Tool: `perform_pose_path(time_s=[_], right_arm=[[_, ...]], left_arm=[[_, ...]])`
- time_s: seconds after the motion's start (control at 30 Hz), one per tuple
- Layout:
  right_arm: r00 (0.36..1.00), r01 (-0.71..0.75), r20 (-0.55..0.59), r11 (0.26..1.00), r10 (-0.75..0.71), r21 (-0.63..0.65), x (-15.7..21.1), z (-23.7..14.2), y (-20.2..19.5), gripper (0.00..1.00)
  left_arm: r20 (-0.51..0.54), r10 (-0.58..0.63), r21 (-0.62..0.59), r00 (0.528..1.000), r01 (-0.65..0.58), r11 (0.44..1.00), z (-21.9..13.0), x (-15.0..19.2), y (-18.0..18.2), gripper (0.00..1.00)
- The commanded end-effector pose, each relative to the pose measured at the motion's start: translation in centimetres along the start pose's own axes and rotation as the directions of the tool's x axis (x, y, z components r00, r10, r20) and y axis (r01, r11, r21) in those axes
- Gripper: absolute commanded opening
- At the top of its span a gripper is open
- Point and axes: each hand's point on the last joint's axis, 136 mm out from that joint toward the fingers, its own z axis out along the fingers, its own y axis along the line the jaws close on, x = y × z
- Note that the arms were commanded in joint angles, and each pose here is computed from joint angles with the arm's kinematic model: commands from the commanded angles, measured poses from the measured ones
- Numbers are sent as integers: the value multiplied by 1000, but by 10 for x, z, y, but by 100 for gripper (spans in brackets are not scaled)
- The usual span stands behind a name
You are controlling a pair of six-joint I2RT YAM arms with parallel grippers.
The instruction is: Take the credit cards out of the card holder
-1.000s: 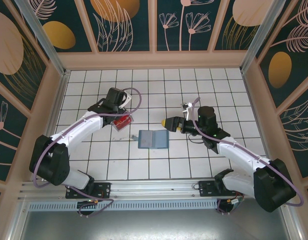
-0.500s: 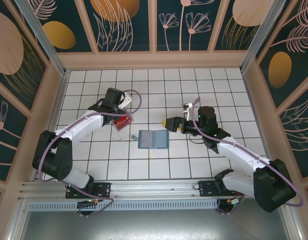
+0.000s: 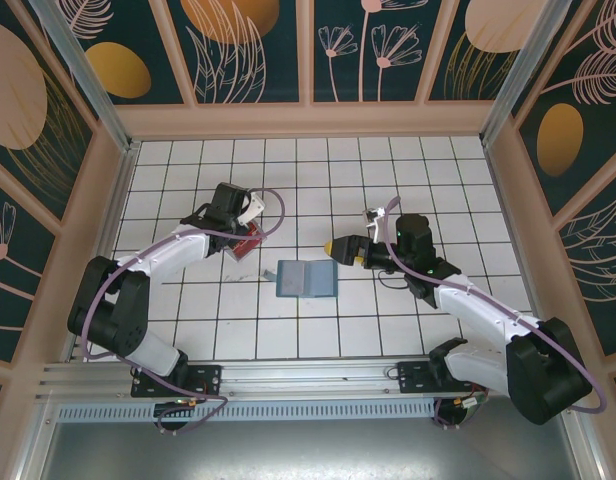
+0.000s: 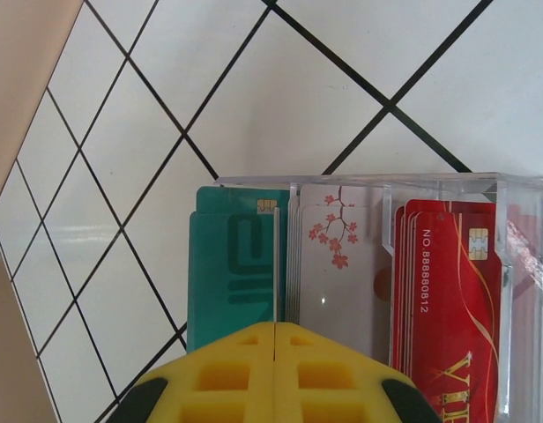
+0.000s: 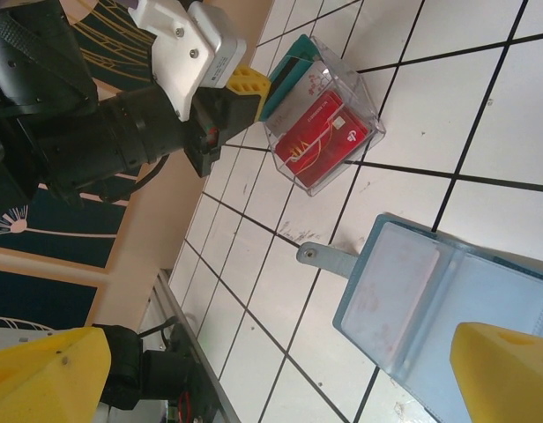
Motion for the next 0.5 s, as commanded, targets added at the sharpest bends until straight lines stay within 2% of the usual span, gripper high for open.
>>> perform_pose_path(time_s=[0.0,0.17,0.27,0.47], right_arm=[[1000,10,26,1000,-10,-3,-3,-4,0,99],[1000,6,29,1000,-6,-3,-3,-4,-1,99],[1000,5,30,1000,-5,-4,-4,-4,-1,99],[1000,1,29,1000,-1,-5,-3,-4,-1,99]], left_arm=[[-14,21,-27,1000,-21,999,5,4,4,0],[-15,22,-55,1000,-23,998,4,5,10,0],[-12,11,-51,1000,-12,999,5,5,9,29],[-2,-13,-111,1000,13,994,2,4,24,32]])
